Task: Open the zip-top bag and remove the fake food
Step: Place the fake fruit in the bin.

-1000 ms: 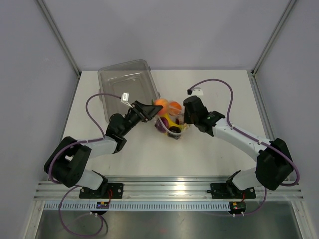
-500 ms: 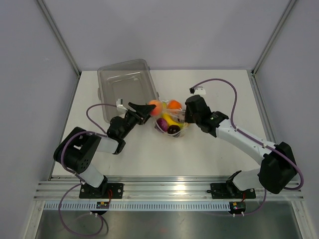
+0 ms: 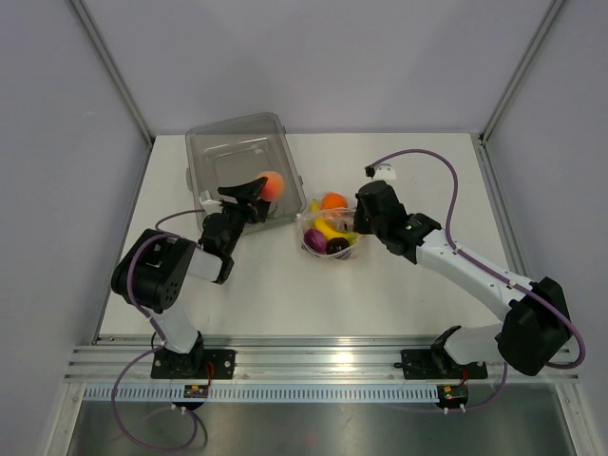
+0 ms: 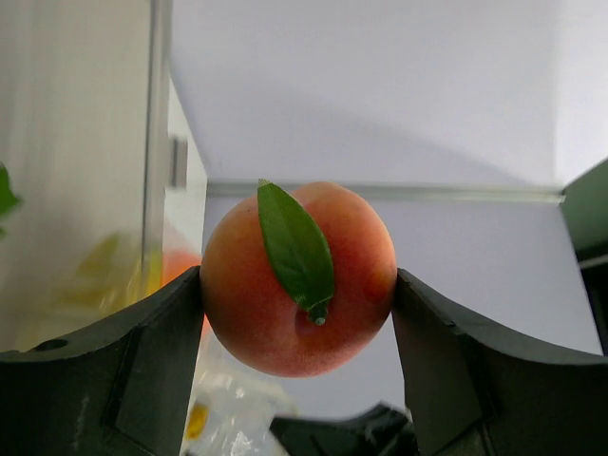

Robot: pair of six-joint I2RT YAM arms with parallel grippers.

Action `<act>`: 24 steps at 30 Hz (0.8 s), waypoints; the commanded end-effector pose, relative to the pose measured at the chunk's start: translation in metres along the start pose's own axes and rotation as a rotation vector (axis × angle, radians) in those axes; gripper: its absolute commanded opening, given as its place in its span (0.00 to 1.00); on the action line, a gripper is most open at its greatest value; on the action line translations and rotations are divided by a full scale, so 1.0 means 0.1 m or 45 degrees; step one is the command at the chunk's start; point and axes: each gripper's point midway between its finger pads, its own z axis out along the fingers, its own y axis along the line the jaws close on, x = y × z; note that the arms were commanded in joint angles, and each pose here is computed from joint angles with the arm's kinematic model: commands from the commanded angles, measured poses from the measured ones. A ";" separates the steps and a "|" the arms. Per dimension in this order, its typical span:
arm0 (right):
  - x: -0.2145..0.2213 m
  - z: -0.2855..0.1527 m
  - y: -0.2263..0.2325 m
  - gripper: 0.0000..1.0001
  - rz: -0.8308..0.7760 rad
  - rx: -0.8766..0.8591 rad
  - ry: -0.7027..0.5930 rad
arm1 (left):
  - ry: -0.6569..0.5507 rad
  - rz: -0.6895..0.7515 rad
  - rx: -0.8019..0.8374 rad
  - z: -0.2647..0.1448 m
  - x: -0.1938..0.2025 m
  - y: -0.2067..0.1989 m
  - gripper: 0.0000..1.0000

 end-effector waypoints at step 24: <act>-0.15 -0.11 -0.02 0.00 0.040 -0.005 -0.073 | -0.380 0.293 0.001 0.03 -0.88 -0.86 0.99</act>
